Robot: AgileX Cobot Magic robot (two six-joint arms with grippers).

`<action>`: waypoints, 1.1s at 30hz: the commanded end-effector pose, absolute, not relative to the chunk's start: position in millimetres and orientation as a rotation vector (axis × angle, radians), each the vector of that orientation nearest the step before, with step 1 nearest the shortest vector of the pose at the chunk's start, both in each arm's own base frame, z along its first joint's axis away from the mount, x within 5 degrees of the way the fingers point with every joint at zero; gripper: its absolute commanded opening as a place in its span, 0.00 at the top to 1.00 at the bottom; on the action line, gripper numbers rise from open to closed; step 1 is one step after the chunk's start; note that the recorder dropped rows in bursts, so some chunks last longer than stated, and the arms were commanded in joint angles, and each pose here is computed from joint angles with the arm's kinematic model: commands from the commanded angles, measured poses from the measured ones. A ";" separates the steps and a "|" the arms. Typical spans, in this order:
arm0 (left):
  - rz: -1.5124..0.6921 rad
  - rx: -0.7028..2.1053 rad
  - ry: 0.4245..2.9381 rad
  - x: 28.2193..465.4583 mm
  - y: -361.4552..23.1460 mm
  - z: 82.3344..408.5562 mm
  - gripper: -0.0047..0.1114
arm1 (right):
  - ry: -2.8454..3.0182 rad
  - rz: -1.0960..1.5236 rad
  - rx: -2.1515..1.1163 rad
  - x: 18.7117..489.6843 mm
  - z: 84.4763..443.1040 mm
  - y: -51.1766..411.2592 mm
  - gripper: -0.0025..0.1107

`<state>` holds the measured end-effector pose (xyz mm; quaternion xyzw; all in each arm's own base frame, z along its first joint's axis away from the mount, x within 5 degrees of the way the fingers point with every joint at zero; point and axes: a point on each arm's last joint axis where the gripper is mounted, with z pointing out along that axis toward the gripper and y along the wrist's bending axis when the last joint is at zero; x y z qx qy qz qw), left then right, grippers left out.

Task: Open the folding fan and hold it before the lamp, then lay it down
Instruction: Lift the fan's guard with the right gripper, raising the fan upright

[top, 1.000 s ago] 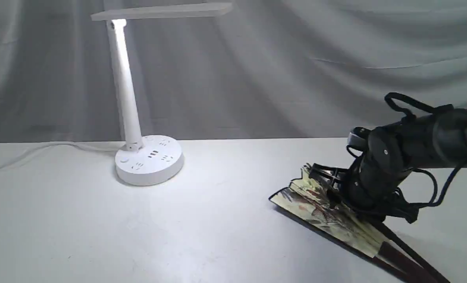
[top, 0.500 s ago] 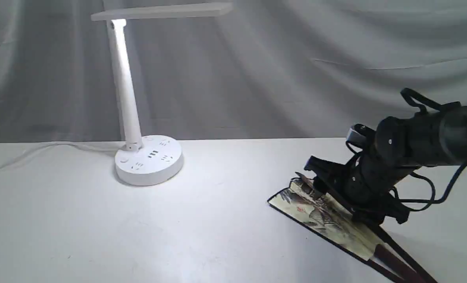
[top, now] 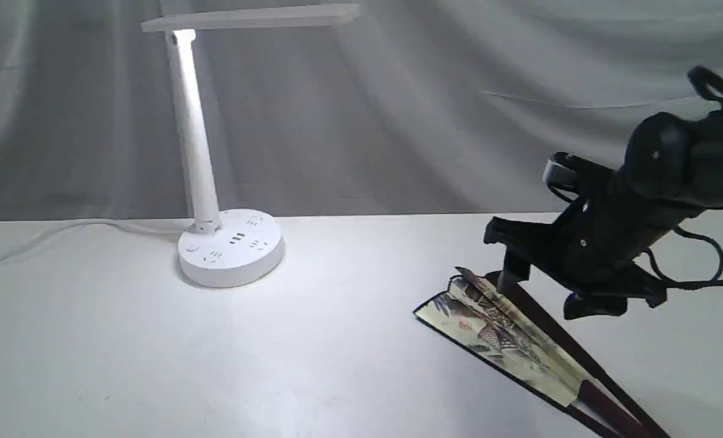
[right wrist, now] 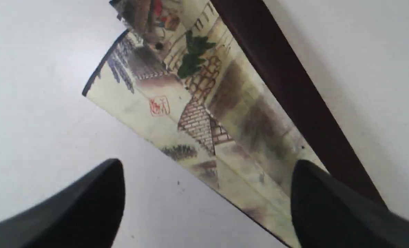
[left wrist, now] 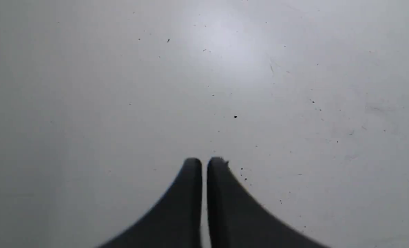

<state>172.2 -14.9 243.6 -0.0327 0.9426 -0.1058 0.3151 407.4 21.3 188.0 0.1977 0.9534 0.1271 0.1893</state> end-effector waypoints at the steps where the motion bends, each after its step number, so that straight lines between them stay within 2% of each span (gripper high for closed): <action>1: -0.312 -0.102 2.473 173.7 -17.3 246.0 0.94 | 2.737 0.427 0.514 400.6 189.2 -1.0 0.41; 9: -0.301 -0.113 2.425 177.2 -16.2 248.7 0.94 | 2.763 0.510 0.241 392.7 186.0 -48.5 0.41; 14: -0.302 -0.113 2.428 177.0 -16.3 248.5 0.94 | 2.817 0.642 0.306 388.3 167.6 -63.9 0.44; 20: -0.301 -0.113 2.425 177.2 -16.2 248.7 0.94 | 2.691 0.935 0.282 391.4 151.5 -78.1 0.51; 25: -0.301 -0.113 2.425 177.2 -16.2 248.7 0.94 | 2.682 0.986 0.297 391.2 129.7 -89.7 0.51; 33: -0.301 -0.113 2.425 177.2 -16.2 248.7 0.94 | 2.658 1.160 0.274 392.7 94.9 -84.0 0.51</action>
